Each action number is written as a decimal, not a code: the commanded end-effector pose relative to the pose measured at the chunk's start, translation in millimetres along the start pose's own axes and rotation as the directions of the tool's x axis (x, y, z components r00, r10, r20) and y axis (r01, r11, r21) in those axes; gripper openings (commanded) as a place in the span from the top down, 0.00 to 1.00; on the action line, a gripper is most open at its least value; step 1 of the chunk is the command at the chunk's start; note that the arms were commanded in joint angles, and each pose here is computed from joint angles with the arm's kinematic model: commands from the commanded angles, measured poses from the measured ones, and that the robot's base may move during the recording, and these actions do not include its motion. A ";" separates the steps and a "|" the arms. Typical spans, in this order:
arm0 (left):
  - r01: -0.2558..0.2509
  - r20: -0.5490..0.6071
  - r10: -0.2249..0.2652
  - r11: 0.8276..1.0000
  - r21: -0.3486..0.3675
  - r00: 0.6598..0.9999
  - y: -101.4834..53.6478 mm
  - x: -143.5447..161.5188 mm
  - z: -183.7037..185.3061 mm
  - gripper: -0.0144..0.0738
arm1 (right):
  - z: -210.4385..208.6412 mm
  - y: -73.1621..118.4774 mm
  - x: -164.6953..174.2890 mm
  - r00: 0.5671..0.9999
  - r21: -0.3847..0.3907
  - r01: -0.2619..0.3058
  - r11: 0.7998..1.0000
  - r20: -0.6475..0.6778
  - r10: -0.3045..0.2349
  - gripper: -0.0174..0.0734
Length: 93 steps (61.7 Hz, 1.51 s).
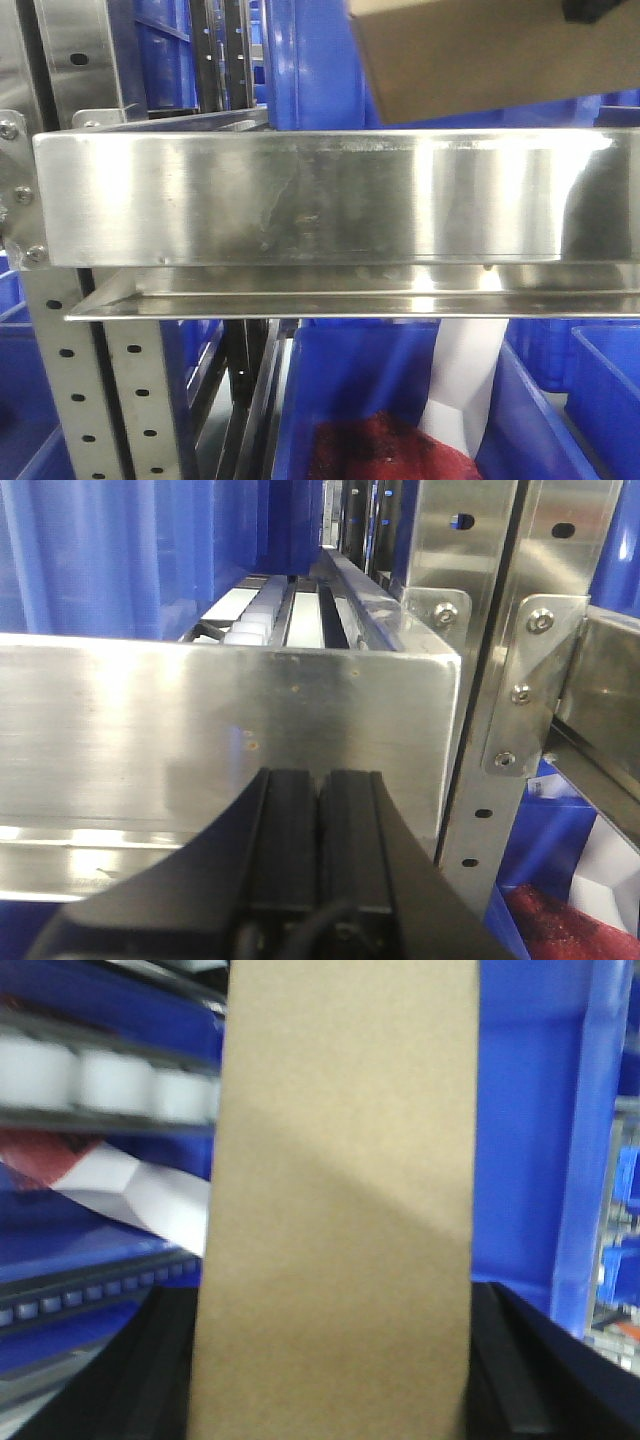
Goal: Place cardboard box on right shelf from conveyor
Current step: 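Lower the box onto the roller shelf and open the right gripper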
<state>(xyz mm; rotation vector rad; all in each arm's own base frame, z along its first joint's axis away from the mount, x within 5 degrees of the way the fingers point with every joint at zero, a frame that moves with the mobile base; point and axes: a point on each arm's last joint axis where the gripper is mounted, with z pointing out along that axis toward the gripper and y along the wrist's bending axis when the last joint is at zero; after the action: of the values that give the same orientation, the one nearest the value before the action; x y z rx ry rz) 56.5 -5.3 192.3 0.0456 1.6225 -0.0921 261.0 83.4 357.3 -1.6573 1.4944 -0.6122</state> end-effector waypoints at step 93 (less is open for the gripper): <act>0.005 0.093 -0.006 1.000 0.003 0.996 0.1 -5.6 -1.0 0.97 | -43.0 2.1 -3.1 0.745 0.025 -0.656 0.754 0.175 0.643 0.11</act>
<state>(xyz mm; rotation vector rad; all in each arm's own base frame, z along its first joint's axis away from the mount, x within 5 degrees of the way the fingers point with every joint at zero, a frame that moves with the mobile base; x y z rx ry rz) 56.5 -5.3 192.3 0.0456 1.6225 -0.0921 234.7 79.6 348.5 -1.2104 1.8245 -0.1998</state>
